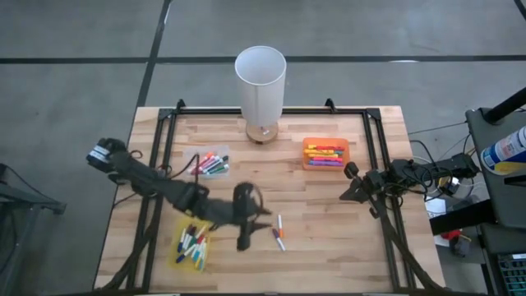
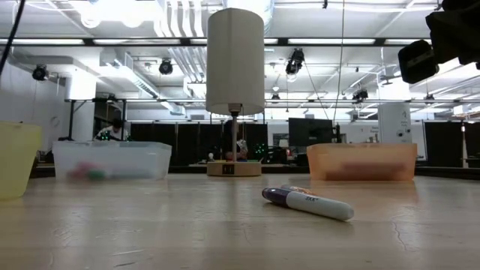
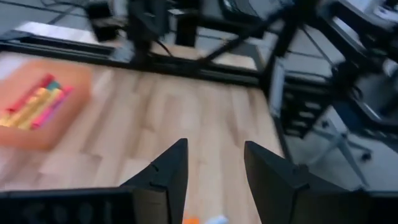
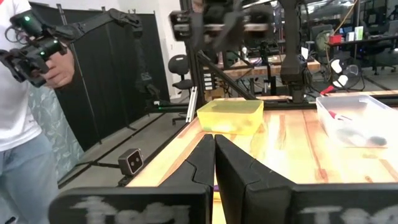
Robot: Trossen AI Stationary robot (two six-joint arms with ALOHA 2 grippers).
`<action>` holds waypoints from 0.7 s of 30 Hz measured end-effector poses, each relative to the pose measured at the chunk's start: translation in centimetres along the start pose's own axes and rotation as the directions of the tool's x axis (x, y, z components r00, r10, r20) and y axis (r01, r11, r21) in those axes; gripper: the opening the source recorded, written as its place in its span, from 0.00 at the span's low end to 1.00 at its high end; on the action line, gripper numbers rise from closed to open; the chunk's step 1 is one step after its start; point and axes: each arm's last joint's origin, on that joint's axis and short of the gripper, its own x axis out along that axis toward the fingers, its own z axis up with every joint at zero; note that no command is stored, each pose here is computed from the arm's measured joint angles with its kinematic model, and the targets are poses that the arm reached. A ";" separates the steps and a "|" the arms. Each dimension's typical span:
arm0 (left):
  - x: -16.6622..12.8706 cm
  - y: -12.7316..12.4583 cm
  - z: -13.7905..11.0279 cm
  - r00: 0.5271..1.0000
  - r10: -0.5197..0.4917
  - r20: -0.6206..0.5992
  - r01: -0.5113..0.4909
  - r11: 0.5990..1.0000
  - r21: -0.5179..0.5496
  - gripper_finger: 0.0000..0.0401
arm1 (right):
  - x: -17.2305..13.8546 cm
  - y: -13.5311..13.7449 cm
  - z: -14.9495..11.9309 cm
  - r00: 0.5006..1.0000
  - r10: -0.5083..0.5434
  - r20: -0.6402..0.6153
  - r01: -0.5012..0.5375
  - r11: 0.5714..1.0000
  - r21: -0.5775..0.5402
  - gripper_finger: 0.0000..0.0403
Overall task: Pick & Place Markers
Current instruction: Put the small purple highlighter pen into the yellow bin
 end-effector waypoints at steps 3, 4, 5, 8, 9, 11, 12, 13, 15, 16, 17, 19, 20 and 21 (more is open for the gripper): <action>0.7 1.9 0.9 1.000 0.011 0.021 -0.010 1.000 -0.022 0.37 | 0.0 0.0 0.0 1.000 0.000 0.000 0.000 1.000 0.000 0.02; 0.9 2.4 1.1 1.000 0.012 0.020 -0.011 1.000 -0.027 0.37 | 0.0 0.0 0.0 1.000 0.000 0.000 0.000 1.000 0.000 0.02; 1.0 2.8 1.2 1.000 0.013 0.018 -0.012 0.999 -0.031 0.37 | 0.0 0.0 0.0 1.000 0.000 0.000 0.000 1.000 0.000 0.02; 1.5 3.3 1.1 1.000 0.024 0.013 -0.023 0.999 -0.036 0.37 | 0.0 0.0 0.0 1.000 0.000 0.000 0.000 1.000 0.000 0.02; 1.7 3.4 1.0 1.000 0.025 0.006 -0.024 0.999 -0.034 0.37 | 0.0 0.0 0.0 1.000 0.000 0.000 0.000 1.000 0.000 0.02; 2.5 3.4 0.3 0.999 0.025 -0.021 -0.025 0.999 -0.032 0.37 | 0.0 0.0 0.0 1.000 0.000 0.000 0.000 1.000 0.000 0.02; 3.0 3.4 0.0 0.999 0.024 -0.033 -0.025 0.999 -0.032 0.37 | 0.0 0.0 0.0 1.000 0.000 0.000 0.000 1.000 0.000 0.02; 3.5 3.3 -0.5 0.998 0.025 -0.051 -0.027 0.999 -0.028 0.37 | 0.0 0.0 0.0 1.000 0.000 0.000 0.000 1.000 0.000 0.02; 4.7 3.3 -1.7 0.995 0.033 -0.098 -0.034 0.999 -0.006 0.37 | 0.0 0.0 0.0 1.000 0.000 0.000 0.000 1.000 0.000 0.02; 5.2 3.3 -2.3 0.992 0.039 -0.120 -0.039 0.999 0.008 0.37 | 0.0 0.0 0.0 1.000 0.000 0.000 0.000 1.000 0.000 0.02; 5.8 3.4 -2.9 0.989 0.046 -0.139 -0.044 0.999 0.019 0.37 | 0.0 0.0 0.0 1.000 0.000 0.000 0.000 1.000 0.000 0.02; 6.7 3.5 -3.9 0.984 0.058 -0.169 -0.054 0.998 0.028 0.37 | 0.0 0.0 0.0 1.000 0.000 0.000 0.000 1.000 0.000 0.02; 7.2 3.6 -4.4 0.981 0.066 -0.184 -0.061 0.998 0.030 0.37 | 0.0 0.0 0.0 1.000 0.000 0.000 0.000 1.000 0.000 0.02; 7.6 3.6 -4.9 0.977 0.072 -0.200 -0.067 0.997 0.031 0.37 | 0.0 0.0 0.0 1.000 0.000 0.000 0.000 1.000 0.000 0.02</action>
